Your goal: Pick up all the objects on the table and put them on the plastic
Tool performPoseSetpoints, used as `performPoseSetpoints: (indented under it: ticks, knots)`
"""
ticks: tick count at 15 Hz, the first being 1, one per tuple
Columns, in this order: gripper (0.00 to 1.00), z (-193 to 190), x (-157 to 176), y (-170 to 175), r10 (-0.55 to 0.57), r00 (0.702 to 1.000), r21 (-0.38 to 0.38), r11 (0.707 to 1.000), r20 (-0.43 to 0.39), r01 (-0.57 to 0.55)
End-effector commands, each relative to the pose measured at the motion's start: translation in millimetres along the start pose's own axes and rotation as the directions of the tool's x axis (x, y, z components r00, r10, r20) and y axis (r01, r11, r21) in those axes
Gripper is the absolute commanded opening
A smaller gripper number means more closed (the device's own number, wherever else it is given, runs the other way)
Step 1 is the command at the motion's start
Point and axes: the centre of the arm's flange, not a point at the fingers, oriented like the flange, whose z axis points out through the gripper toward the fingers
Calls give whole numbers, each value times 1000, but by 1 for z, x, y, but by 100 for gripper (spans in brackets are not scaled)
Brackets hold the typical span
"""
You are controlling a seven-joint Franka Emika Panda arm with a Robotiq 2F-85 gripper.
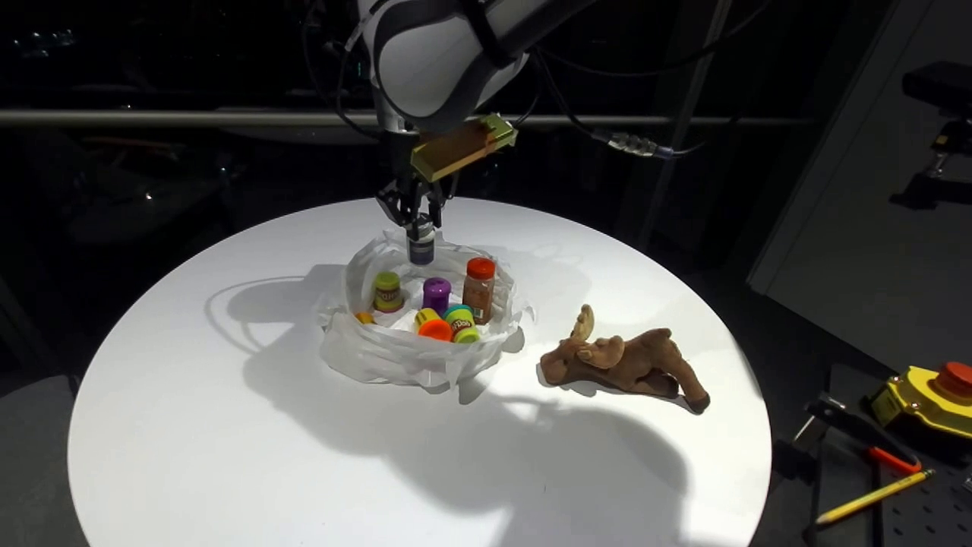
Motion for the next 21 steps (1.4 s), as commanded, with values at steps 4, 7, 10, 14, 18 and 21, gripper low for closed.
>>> performPoseSetpoints:
  ticks: [4, 7, 10, 14, 18, 21]
  knots:
    - [20, 16, 20, 11, -10, 1000, 51, 999, 25, 9]
    - [20, 28, 18, 12, -10, 999, 84, 996, 44, 6]
    - [24, 39, 14, 9, -13, 998, 101, 995, 66, 7]
    - [84, 45, 9, 8, -7, 997, 83, 997, 76, 1]
    - [100, 18, -2, 10, -7, 999, 56, 998, 51, 4]
    - [100, -31, -24, 22, 19, 999, 50, 999, 35, -20]
